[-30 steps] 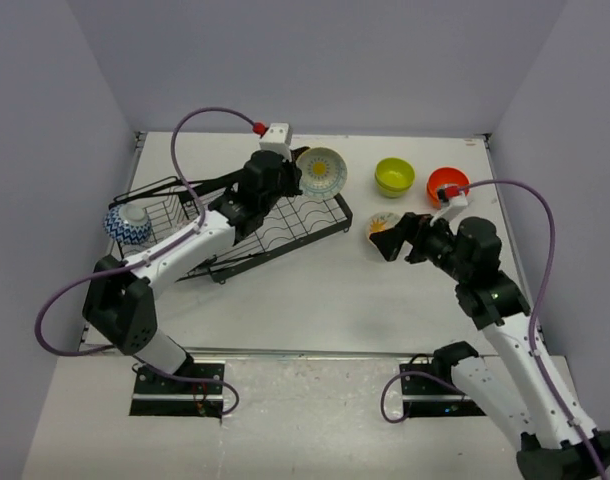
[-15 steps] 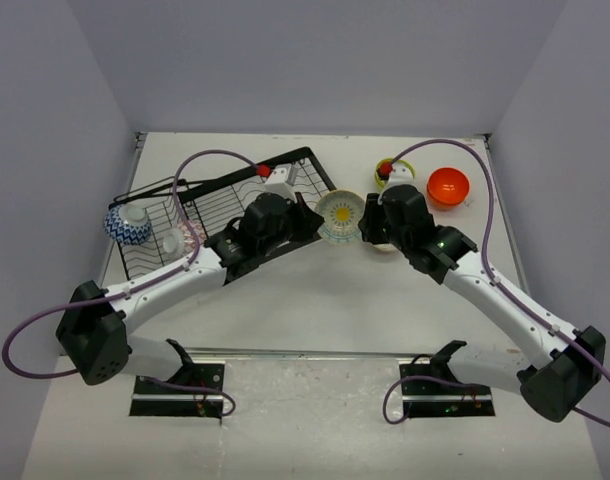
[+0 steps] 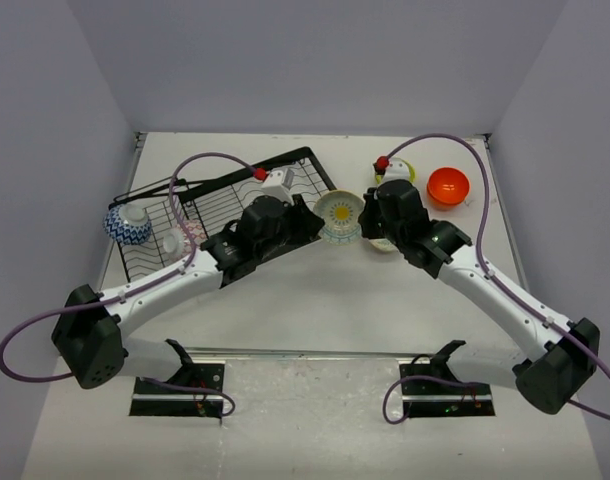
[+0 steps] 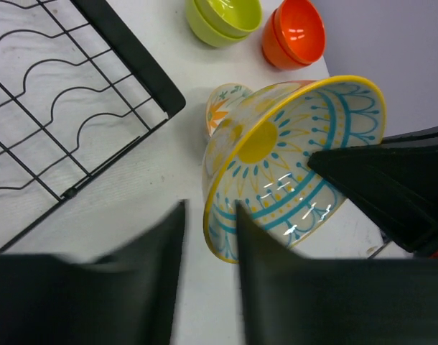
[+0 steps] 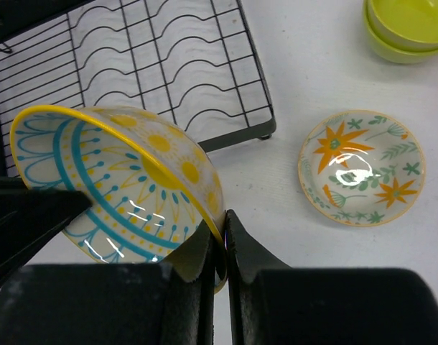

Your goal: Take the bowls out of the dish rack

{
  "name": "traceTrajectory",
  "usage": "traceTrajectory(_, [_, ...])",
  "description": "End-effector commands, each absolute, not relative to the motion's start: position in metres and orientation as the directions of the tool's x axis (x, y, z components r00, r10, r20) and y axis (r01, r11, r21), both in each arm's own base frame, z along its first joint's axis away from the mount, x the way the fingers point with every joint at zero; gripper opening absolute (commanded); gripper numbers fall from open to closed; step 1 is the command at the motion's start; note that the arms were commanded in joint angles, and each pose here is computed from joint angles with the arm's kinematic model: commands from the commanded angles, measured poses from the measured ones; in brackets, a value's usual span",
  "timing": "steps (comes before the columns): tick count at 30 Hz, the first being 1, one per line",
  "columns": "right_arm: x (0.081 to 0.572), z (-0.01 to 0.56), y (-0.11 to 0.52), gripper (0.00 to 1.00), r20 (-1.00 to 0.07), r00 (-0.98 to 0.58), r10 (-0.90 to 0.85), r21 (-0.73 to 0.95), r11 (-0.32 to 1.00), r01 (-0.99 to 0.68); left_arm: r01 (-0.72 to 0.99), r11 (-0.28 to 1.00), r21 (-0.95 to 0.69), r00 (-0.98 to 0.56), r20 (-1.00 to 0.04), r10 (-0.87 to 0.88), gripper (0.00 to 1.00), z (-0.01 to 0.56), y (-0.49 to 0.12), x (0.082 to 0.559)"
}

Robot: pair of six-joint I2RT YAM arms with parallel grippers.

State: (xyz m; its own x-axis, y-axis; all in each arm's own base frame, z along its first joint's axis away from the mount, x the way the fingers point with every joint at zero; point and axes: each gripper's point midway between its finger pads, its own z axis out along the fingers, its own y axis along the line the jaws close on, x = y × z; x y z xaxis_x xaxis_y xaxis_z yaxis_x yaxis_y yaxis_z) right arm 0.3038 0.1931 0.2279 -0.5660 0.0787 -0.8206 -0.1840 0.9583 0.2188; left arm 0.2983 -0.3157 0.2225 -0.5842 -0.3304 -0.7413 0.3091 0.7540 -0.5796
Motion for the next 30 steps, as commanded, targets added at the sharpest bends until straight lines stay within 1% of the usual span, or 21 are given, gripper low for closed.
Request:
traceTrajectory(1, [0.321,0.231,0.167,0.00,-0.808,-0.572,0.145,0.233,0.969,-0.082,0.394,0.705,-0.590,-0.489,-0.784,-0.382,0.51,0.292,-0.319,0.303])
traceTrajectory(3, [0.320,0.229,0.153,0.00,-0.784,-0.588,0.196,0.290,0.955,-0.068,0.376,0.771,-0.514,-0.470,-0.823,-0.320,0.65,0.295,-0.303,0.303])
traceTrajectory(4, [0.322,0.220,0.133,0.00,-0.763,-0.602,0.235,0.311,0.950,-0.022,0.373,0.780,-0.502,-0.439,-0.836,-0.329,0.74,0.314,-0.296,0.304])
traceTrajectory(5, [0.322,0.222,0.120,0.00,-0.763,-0.594,0.257,0.321,0.947,-0.002,0.365,0.800,-0.477,-0.411,-0.853,-0.321,1.00,0.323,-0.287,0.304])
traceTrajectory(6, [0.322,0.219,0.110,0.00,-0.754,-0.598,0.271,0.325,0.945,0.018,0.347,0.814,-0.465,-0.367,-0.866,-0.339,1.00,0.340,-0.268,0.298])
traceTrajectory(7, [0.325,0.215,0.087,0.00,-0.742,-0.596,0.307,0.331,0.941,0.072,0.337,0.824,-0.456,-0.341,-0.875,-0.344,1.00,0.349,-0.258,0.296])
traceTrajectory(9, [0.325,0.208,0.074,0.00,-0.728,-0.608,0.317,0.333,0.939,0.091,0.317,0.843,-0.435,-0.281,-0.892,-0.355,1.00,0.374,-0.231,0.284])
traceTrajectory(10, [0.326,0.204,0.065,0.00,-0.704,-0.623,0.340,0.353,0.929,0.107,0.324,0.847,-0.422,-0.262,-0.900,-0.349,1.00,0.383,-0.223,0.279])
traceTrajectory(13, [0.338,0.179,0.048,0.00,-0.620,-0.693,0.368,0.365,0.917,0.160,0.387,0.827,-0.408,-0.240,-0.910,-0.337,1.00,0.402,-0.206,0.253])
traceTrajectory(15, [0.339,0.164,0.052,0.00,-0.551,-0.748,0.372,0.390,0.906,0.163,0.453,0.807,-0.379,-0.241,-0.924,-0.298,1.00,0.409,-0.197,0.231])
traceTrajectory(16, [0.347,0.154,0.041,0.00,-0.516,-0.756,0.401,0.392,0.896,0.208,0.470,0.800,-0.372,-0.239,-0.926,-0.291,1.00,0.410,-0.193,0.223])
traceTrajectory(18, [0.349,0.146,0.046,0.00,-0.472,-0.781,0.409,0.416,0.884,0.211,0.507,0.785,-0.355,-0.221,-0.934,-0.280,1.00,0.410,-0.179,0.203])
traceTrajectory(21, [0.355,0.134,0.051,0.00,-0.431,-0.803,0.412,0.436,0.874,0.214,0.501,0.792,-0.348,-0.191,-0.937,-0.291,1.00,0.403,-0.154,0.185])
traceTrajectory(22, [0.358,0.134,0.051,0.00,-0.428,-0.805,0.411,0.439,0.873,0.213,0.493,0.800,-0.343,-0.188,-0.939,-0.287,1.00,0.399,-0.149,0.183])
traceTrajectory(24, [0.361,0.119,0.051,0.00,-0.388,-0.824,0.412,0.429,0.872,0.235,0.469,0.821,-0.325,-0.189,-0.945,-0.266,1.00,0.389,-0.135,0.177])
traceTrajectory(30, [0.369,0.097,0.052,0.00,-0.326,-0.853,0.409,0.427,0.868,0.253,0.427,0.865,-0.264,-0.196,-0.961,-0.196,1.00,0.363,-0.116,0.172])
